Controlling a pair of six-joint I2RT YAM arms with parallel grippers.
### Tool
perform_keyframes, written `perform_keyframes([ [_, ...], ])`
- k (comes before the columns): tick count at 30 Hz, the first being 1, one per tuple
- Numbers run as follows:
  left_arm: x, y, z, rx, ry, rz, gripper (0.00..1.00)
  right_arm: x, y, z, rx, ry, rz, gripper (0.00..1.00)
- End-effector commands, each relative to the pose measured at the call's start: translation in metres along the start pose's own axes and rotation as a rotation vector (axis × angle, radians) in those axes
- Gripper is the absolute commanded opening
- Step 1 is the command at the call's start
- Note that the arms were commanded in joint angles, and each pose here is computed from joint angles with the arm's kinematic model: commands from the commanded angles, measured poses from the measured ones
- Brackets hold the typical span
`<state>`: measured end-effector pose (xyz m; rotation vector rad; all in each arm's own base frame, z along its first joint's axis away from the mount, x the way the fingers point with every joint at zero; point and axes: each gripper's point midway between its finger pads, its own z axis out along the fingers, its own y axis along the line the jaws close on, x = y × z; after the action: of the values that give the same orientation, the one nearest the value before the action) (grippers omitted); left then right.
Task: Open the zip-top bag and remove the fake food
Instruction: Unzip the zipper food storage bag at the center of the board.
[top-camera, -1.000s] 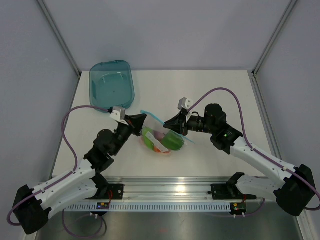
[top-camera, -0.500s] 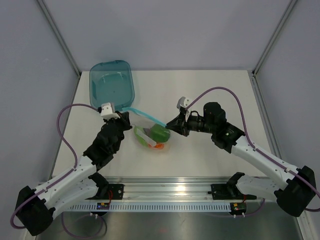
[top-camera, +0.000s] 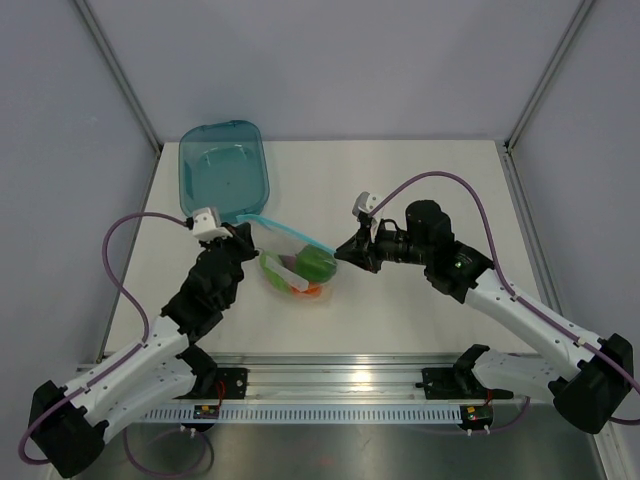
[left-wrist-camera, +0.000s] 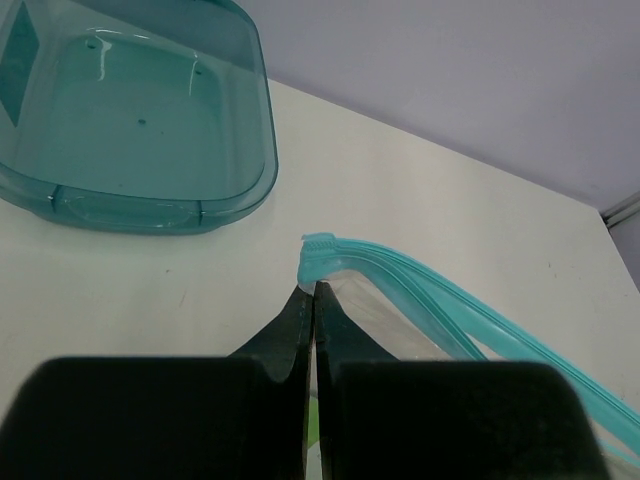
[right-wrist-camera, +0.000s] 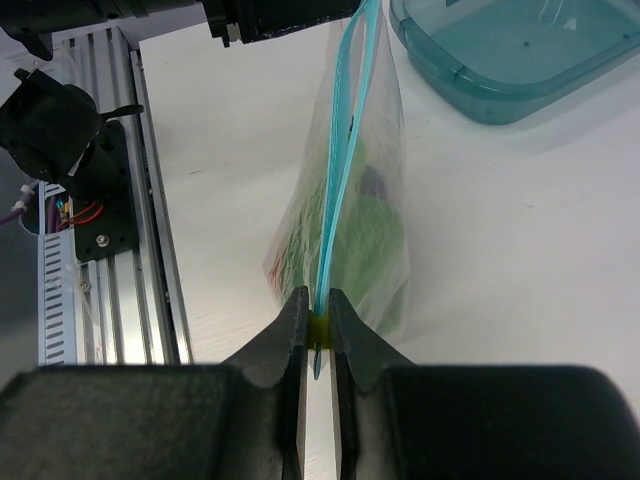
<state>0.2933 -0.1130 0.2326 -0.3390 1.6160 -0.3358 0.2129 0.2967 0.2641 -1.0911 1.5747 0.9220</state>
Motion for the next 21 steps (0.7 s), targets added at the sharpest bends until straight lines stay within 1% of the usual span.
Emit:
perform_keyframes([
  [1,-0.015,0.017,0.006,-0.093,-0.069,0.006,0.0,-0.023,0.007,-0.009,-0.012,-0.041,-0.034,0.03],
  [4,-0.013,0.012,0.007,-0.064,-0.067,0.012,0.0,-0.025,0.009,-0.008,-0.019,-0.06,-0.032,0.22],
  [7,-0.012,0.004,0.007,-0.014,-0.065,0.014,0.0,-0.027,0.007,-0.008,-0.008,-0.076,-0.024,0.24],
  [9,-0.013,-0.007,0.008,0.045,-0.066,0.024,0.0,-0.028,0.007,-0.007,-0.009,-0.079,-0.02,0.27],
  [12,-0.011,-0.011,0.009,0.066,-0.058,0.034,0.0,-0.035,0.006,-0.007,0.004,-0.114,-0.009,0.39],
  [14,-0.011,-0.012,0.009,0.068,-0.059,0.034,0.0,-0.039,0.002,-0.008,0.029,-0.136,0.013,0.45],
  [16,-0.011,-0.014,0.009,0.081,-0.062,0.03,0.0,-0.05,-0.006,-0.009,0.084,-0.185,0.023,0.46],
  [18,-0.01,-0.018,0.007,0.113,-0.064,0.036,0.0,-0.062,-0.017,-0.012,0.157,-0.231,0.093,0.47],
  [21,-0.011,-0.024,0.006,0.151,-0.065,0.041,0.0,-0.064,-0.019,-0.011,0.167,-0.229,0.137,0.45],
])
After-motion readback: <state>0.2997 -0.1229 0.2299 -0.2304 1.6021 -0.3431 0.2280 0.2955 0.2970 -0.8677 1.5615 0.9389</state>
